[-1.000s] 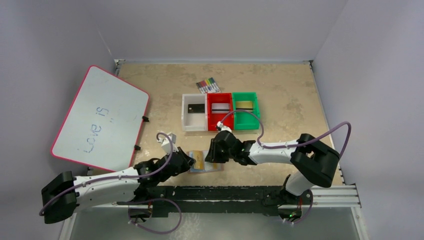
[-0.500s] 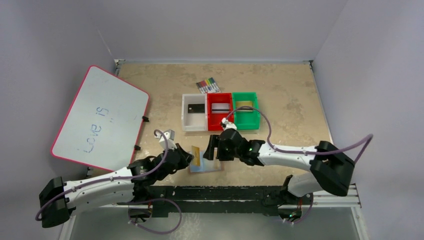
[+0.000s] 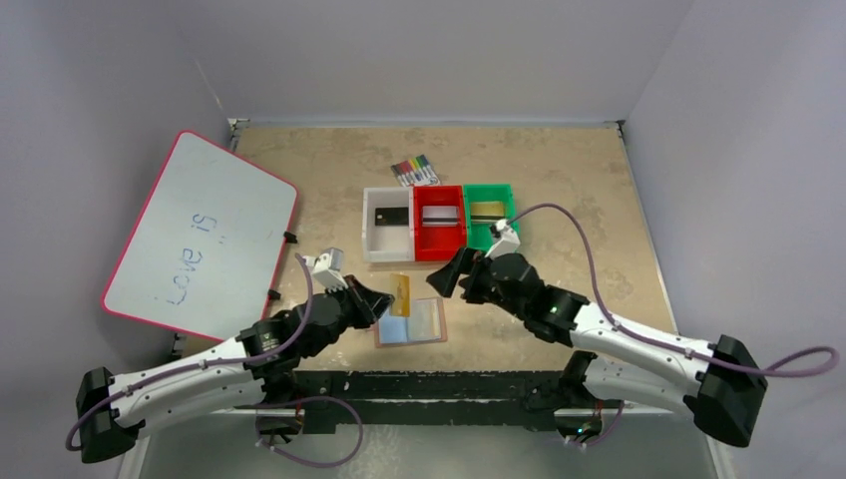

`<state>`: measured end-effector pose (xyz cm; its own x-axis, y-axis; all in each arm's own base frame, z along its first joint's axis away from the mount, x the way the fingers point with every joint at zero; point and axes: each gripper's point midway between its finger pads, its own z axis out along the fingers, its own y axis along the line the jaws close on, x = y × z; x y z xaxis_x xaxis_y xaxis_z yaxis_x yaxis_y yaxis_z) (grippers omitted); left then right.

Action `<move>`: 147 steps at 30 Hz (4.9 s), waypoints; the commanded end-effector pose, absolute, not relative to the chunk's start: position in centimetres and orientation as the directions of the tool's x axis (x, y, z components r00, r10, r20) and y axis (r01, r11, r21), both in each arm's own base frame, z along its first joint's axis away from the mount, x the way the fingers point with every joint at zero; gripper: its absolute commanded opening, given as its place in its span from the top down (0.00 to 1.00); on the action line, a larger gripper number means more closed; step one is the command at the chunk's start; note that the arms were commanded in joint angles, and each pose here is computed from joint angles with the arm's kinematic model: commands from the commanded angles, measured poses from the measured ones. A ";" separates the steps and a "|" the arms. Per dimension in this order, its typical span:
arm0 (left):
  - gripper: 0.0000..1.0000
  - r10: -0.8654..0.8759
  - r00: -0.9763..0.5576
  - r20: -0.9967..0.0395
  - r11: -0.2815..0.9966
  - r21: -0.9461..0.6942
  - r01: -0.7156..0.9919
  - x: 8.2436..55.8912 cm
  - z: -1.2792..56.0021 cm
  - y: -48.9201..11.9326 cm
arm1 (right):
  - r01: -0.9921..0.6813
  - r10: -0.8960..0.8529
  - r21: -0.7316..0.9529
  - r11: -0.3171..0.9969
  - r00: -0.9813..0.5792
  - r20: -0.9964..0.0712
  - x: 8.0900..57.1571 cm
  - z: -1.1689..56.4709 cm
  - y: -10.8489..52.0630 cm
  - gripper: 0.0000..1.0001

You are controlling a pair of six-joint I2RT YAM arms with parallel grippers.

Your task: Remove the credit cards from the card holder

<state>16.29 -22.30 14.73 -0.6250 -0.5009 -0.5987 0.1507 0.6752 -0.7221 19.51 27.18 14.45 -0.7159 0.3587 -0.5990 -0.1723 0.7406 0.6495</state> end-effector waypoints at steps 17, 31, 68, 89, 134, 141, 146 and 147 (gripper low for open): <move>1.00 -0.635 -0.555 -0.537 0.402 -0.843 0.356 16.5 23.9 -25.2 | -0.633 0.212 0.759 0.152 -0.730 -0.650 17.9 22.4 30.9 0.35; 1.00 -0.655 -0.562 -0.505 0.364 -0.863 0.351 16.7 23.7 -25.8 | -0.649 0.195 0.760 0.023 -0.743 -0.640 17.2 23.5 31.5 0.53; 0.32 -0.610 -0.464 -0.642 0.647 -0.742 0.175 18.4 20.7 -20.4 | -0.670 -0.012 0.041 0.741 -0.074 -0.997 26.3 24.9 22.1 1.00; 0.27 -0.534 -0.481 -0.695 0.749 -0.653 0.112 18.2 19.0 -18.7 | -0.520 -0.762 -0.629 0.578 -0.066 -0.645 34.3 18.4 16.9 1.00; 0.28 -0.597 -0.456 -0.660 0.690 -0.713 0.127 17.5 21.5 -17.4 | -0.670 -0.936 -0.713 0.207 0.076 -0.343 42.5 9.7 16.0 1.00; 0.28 -0.608 -0.447 -0.656 0.685 -0.718 0.123 17.4 21.7 -16.9 | -0.655 -0.941 -0.730 0.194 0.087 -0.328 44.0 9.8 16.1 1.00; 0.28 -0.613 -0.444 -0.654 0.683 -0.721 0.119 17.5 21.8 -16.7 | -0.659 -0.943 -0.731 0.178 0.097 -0.318 44.5 9.7 16.2 0.98; 0.28 -0.611 -0.446 -0.654 0.684 -0.720 0.119 17.4 21.7 -16.8 | -0.665 -0.943 -0.727 0.173 0.101 -0.317 44.5 9.6 16.2 0.96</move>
